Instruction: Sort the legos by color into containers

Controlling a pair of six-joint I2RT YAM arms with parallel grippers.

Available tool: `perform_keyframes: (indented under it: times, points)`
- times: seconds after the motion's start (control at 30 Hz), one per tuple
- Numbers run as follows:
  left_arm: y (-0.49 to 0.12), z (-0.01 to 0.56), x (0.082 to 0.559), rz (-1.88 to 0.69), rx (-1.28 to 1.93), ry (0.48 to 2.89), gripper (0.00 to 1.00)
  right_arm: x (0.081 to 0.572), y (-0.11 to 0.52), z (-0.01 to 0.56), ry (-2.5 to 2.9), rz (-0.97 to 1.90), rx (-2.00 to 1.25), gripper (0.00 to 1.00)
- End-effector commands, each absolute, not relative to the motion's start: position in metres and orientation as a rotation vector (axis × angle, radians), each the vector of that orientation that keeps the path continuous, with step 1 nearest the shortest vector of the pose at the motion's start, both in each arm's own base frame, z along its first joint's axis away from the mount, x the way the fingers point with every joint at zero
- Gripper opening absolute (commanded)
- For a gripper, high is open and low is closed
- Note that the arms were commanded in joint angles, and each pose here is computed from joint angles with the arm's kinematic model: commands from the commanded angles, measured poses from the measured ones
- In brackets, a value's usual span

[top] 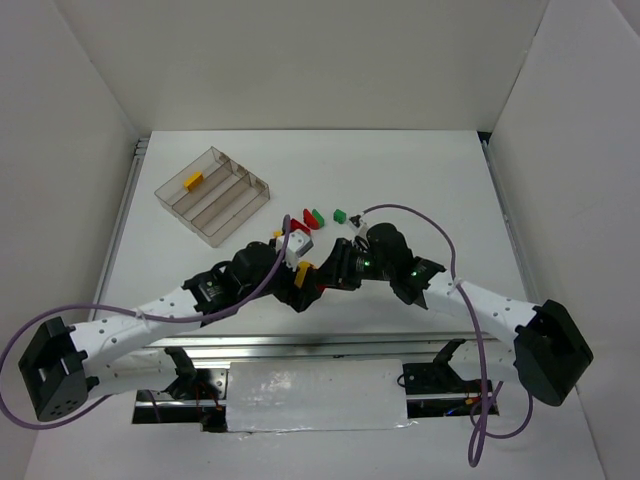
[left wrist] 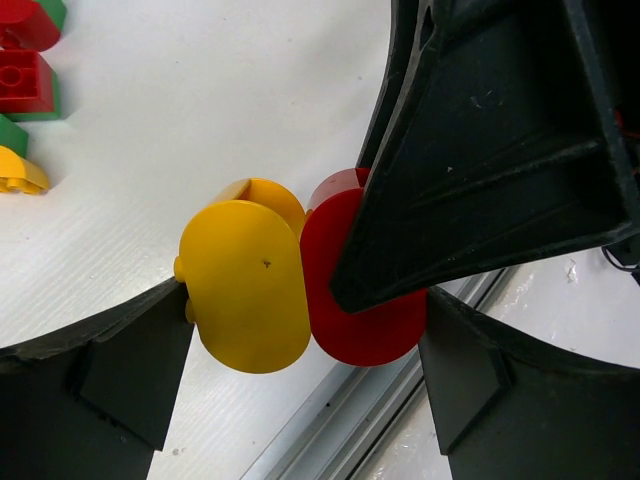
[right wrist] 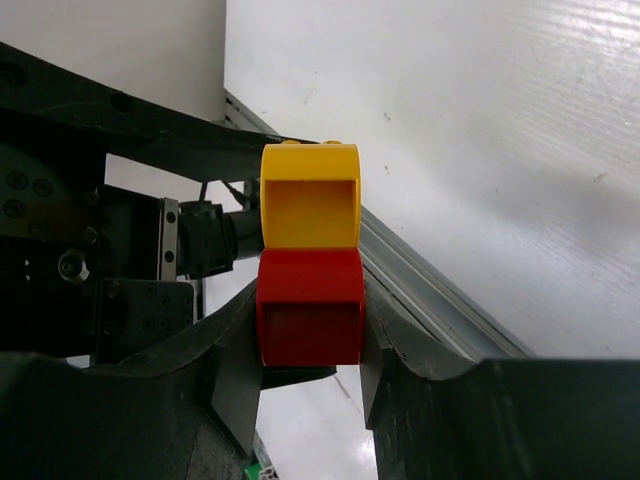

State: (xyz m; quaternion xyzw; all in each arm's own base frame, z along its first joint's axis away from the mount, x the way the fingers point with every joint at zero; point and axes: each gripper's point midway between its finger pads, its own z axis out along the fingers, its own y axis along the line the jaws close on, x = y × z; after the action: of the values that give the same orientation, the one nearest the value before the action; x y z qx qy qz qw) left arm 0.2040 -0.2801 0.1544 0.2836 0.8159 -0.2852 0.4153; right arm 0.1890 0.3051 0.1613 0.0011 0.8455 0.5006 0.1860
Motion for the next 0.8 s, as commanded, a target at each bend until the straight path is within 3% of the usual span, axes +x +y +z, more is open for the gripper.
perform_keyframes:
  times: [0.0, 0.03, 0.07, 0.27, 0.47, 0.77]
  points:
    - [-0.292, 0.2, 0.212, -0.77, 0.686, 1.902, 0.65, 0.186, 0.315, 0.181, 2.239, 1.492, -0.142, 0.0]
    - [-0.291, 0.199, 0.211, -0.776, 0.682, 1.905, 0.97, 0.185, 0.313, 0.177, 2.219, 1.486, -0.164, 0.0]
    - [-0.29, 0.202, 0.21, -0.781, 0.673, 1.901, 0.99, 0.187, 0.313, 0.181, 2.184, 1.491, -0.179, 0.0]
    - [-0.287, 0.23, 0.203, -0.831, 0.595, 1.954, 1.0, 0.201, 0.303, 0.198, 1.978, 1.435, -0.27, 0.0]
    - [-0.26, 0.26, 0.208, -0.759, 0.37, 2.044, 1.0, 0.181, 0.294, 0.216, 1.804, 1.459, -0.448, 0.0]
    - [-0.262, 0.301, 0.187, -0.941, 0.352, 1.952, 0.99, 0.151, 0.282, 0.244, 1.611, 1.489, -0.613, 0.0]
